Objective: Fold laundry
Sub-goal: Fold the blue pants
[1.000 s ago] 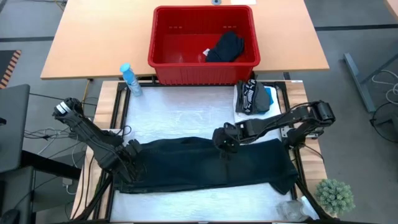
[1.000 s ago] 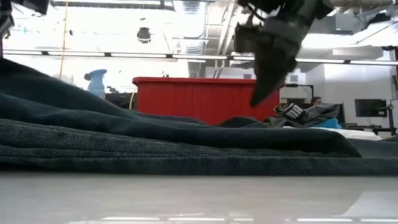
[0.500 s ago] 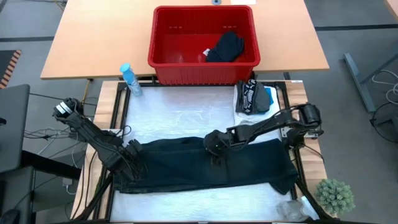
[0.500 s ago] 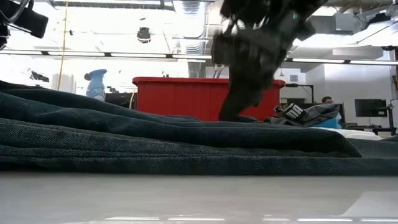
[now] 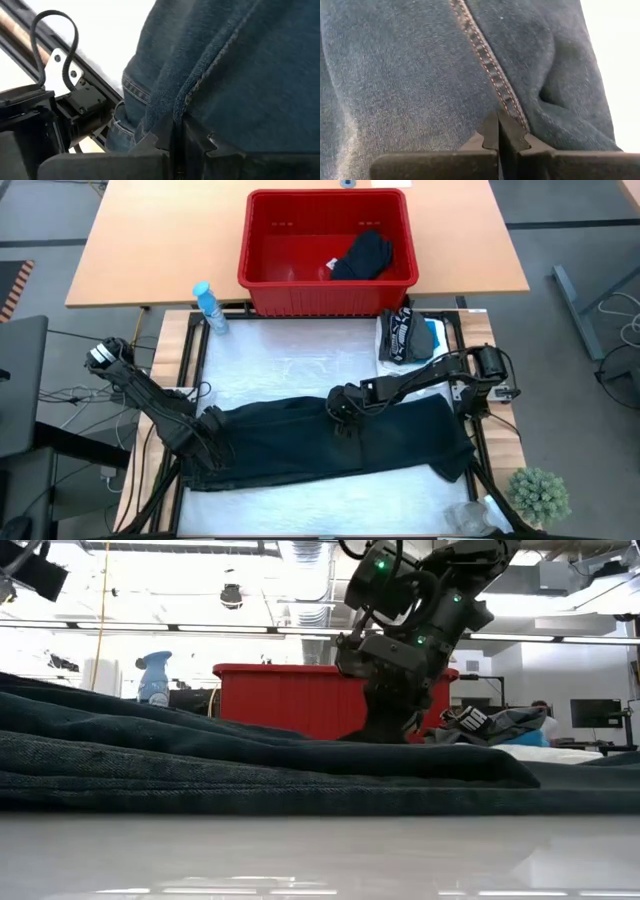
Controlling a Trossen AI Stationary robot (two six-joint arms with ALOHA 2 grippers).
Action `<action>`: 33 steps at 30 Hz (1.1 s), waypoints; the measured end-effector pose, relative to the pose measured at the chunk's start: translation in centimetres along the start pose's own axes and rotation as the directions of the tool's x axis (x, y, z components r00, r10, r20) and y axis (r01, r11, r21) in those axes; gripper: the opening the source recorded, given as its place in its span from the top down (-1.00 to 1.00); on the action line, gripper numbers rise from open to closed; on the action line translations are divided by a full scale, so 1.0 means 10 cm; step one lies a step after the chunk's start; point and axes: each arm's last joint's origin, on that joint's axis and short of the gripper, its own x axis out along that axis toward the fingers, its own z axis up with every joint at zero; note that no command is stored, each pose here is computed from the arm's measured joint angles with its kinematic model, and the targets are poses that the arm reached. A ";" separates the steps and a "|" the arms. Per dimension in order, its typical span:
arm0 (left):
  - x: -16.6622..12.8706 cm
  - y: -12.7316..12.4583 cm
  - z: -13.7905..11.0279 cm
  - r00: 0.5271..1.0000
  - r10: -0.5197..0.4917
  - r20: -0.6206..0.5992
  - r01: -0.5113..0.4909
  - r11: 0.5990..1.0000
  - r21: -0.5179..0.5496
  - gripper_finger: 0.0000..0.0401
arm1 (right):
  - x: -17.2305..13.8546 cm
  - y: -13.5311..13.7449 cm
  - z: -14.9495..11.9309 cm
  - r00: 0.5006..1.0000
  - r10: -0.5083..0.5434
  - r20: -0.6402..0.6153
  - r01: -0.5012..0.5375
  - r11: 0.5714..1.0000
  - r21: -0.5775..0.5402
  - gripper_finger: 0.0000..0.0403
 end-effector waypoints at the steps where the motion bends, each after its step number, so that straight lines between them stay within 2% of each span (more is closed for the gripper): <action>1: -0.03 -0.01 0.00 1.000 -0.012 -0.004 0.012 1.000 0.018 0.95 | 0.01 -0.01 0.00 1.000 -0.003 -0.003 0.003 1.000 0.005 0.90; 8: -0.25 0.00 0.03 0.999 -0.035 0.010 0.034 0.989 0.143 0.67 | 0.15 -0.03 -0.04 0.999 -0.013 -0.029 0.014 1.000 0.016 0.90; 13: -0.45 0.05 0.03 0.999 -0.033 0.027 0.030 0.994 0.107 0.39 | 0.20 0.00 -0.07 0.999 -0.006 -0.033 0.006 1.000 0.020 0.90; 15: -0.57 0.07 0.02 0.994 -0.087 0.064 0.079 0.990 0.120 0.31 | 0.20 0.00 -0.07 1.000 -0.005 -0.031 0.005 1.000 0.019 0.90; 17: -0.68 0.09 0.00 0.975 -0.171 0.141 0.164 0.985 0.062 0.26 | 0.20 -0.02 -0.06 1.000 -0.005 -0.030 0.006 1.000 0.023 0.90; 19: -0.76 0.05 -0.02 0.915 -0.284 0.287 0.298 0.955 -0.007 0.24 | 0.20 -0.03 -0.06 0.999 -0.004 -0.033 0.004 1.000 0.025 0.90; 21: -0.81 -0.07 -0.06 0.791 -0.410 0.454 0.462 0.887 -0.003 0.26 | 0.20 -0.04 -0.06 0.999 -0.003 -0.035 0.004 1.000 0.028 0.90; 23: -0.78 -0.19 -0.10 0.693 -0.464 0.551 0.541 0.840 0.026 0.32 | 0.20 -0.04 -0.06 0.999 0.005 -0.037 -0.004 1.000 0.028 0.90; 24: -0.71 -0.24 -0.12 0.677 -0.468 0.568 0.546 0.837 0.040 0.37 | 0.20 -0.04 -0.06 0.999 0.010 -0.039 -0.009 1.000 0.028 0.90; 26: -0.52 -0.33 -0.13 0.694 -0.442 0.568 0.521 0.853 0.028 0.47 | 0.20 -0.04 -0.06 0.999 0.014 -0.038 -0.013 1.000 0.027 0.90; 29: -0.18 -0.37 -0.14 0.748 -0.368 0.553 0.476 0.877 -0.059 0.65 | 0.21 -0.03 -0.05 0.999 0.017 -0.034 -0.016 1.000 0.025 0.90; 33: 0.22 -0.26 -0.14 0.807 -0.256 0.533 0.410 0.891 -0.194 0.87 | 0.21 -0.03 -0.05 0.999 0.018 -0.033 -0.017 1.000 0.025 0.90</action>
